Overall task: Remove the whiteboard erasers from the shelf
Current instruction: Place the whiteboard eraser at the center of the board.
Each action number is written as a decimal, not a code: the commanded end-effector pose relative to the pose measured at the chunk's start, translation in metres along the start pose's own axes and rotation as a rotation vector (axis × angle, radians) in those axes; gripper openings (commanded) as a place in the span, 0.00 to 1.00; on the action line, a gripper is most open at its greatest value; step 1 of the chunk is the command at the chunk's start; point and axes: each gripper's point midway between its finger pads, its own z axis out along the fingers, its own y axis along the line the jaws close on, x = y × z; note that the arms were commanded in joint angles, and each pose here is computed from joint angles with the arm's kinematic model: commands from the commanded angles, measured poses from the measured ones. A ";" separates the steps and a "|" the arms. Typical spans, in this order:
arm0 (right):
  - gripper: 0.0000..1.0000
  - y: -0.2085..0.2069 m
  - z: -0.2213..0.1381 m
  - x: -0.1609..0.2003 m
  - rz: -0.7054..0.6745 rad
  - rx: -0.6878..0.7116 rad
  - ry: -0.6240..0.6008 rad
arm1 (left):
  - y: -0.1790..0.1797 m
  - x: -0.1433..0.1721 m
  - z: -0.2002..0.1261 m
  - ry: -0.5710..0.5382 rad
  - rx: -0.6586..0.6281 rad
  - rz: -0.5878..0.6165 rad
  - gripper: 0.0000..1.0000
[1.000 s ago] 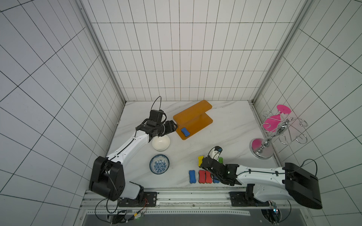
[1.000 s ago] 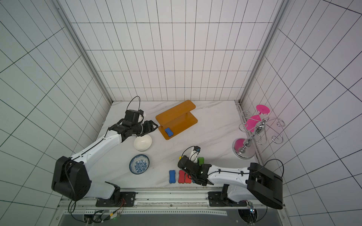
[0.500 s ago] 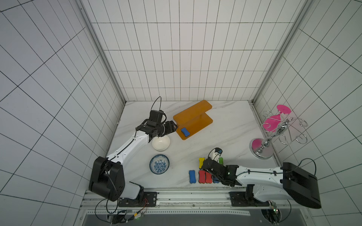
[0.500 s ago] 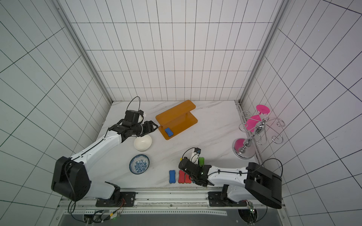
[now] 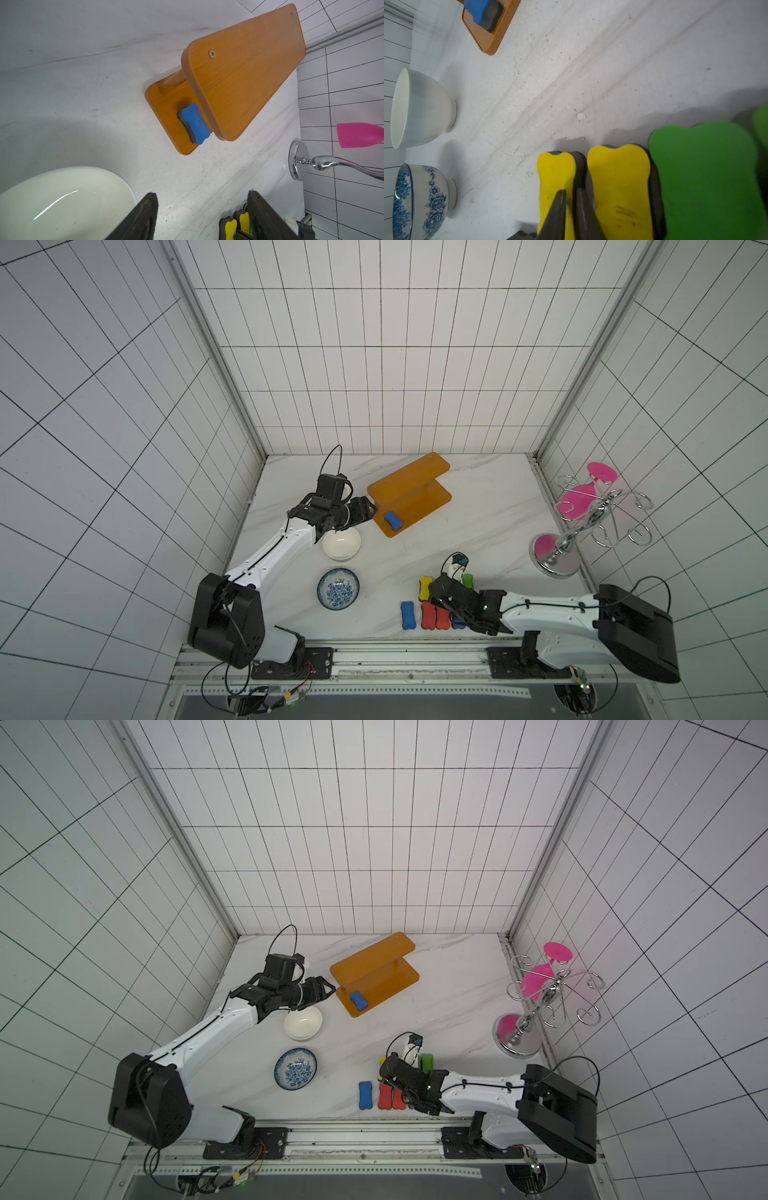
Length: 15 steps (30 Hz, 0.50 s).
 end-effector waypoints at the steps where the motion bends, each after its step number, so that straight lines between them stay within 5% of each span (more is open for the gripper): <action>1: 0.19 -0.001 -0.003 -0.006 -0.020 0.011 -0.013 | -0.006 -0.001 -0.006 -0.019 0.024 0.016 0.72; 15: 0.12 0.035 -0.010 -0.010 -0.331 0.000 0.015 | -0.006 -0.003 -0.008 -0.031 0.018 0.020 0.72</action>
